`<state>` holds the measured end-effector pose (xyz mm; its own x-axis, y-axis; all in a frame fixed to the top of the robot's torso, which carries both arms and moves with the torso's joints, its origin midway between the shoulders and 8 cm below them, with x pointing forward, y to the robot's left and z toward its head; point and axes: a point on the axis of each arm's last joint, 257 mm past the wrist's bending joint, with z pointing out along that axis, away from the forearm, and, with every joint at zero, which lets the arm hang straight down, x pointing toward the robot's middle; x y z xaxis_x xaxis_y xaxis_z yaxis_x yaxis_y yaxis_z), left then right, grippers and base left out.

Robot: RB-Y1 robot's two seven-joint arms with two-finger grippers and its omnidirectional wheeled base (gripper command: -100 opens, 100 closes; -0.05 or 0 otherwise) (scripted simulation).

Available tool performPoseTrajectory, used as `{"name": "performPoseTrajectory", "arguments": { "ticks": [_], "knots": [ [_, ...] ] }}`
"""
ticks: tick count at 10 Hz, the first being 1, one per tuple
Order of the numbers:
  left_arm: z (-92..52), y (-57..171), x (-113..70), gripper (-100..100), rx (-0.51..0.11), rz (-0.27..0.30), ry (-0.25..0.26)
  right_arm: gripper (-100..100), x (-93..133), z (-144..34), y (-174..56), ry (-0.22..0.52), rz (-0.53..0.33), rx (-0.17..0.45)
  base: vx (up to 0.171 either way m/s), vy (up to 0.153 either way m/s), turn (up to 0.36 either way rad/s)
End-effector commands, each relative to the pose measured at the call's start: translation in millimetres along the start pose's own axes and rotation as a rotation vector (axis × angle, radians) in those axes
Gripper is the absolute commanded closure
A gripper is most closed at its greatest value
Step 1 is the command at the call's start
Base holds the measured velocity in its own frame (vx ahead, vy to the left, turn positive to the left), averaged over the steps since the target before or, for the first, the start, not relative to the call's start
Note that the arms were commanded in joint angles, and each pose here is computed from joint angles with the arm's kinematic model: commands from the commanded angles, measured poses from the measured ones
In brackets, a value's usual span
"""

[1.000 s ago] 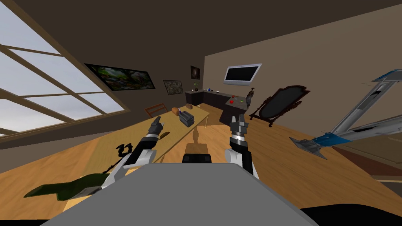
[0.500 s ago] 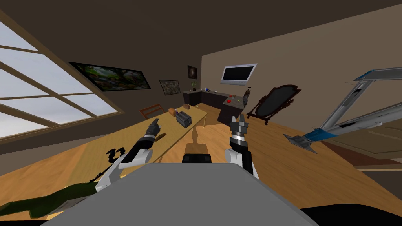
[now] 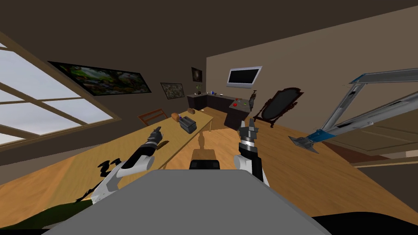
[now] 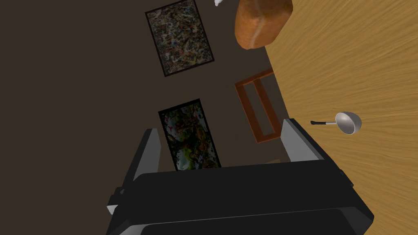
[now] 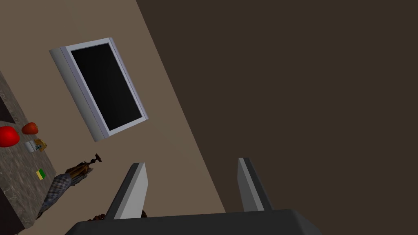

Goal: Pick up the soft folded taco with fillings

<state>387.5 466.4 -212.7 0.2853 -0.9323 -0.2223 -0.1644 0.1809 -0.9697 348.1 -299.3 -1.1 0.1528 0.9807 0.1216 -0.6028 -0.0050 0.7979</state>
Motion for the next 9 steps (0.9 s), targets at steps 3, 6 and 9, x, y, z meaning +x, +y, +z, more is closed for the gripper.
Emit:
{"name": "performPoseTrajectory", "arguments": {
  "ticks": [3, 6, 9],
  "knots": [
    [2.1, 30, -24.8, -100, -0.106, -0.012, -0.044, 0, 0, 0.0, 0, 0.0, 0.0, 0.0, 0.018, -0.03, -0.08],
    [0.0, 64, -59.6, -100, -0.218, -0.041, -0.105, 0, 0, 0.0, 0, 0.0, 0.0, 0.0, 0.015, -0.022, -0.093],
    [-3.9, 84, -76.7, -100, -0.287, -0.063, -0.139, 0, 0, 0.0, 0, 0.0, 0.0, 0.0, 0.01, -0.008, -0.087]
  ]
}}
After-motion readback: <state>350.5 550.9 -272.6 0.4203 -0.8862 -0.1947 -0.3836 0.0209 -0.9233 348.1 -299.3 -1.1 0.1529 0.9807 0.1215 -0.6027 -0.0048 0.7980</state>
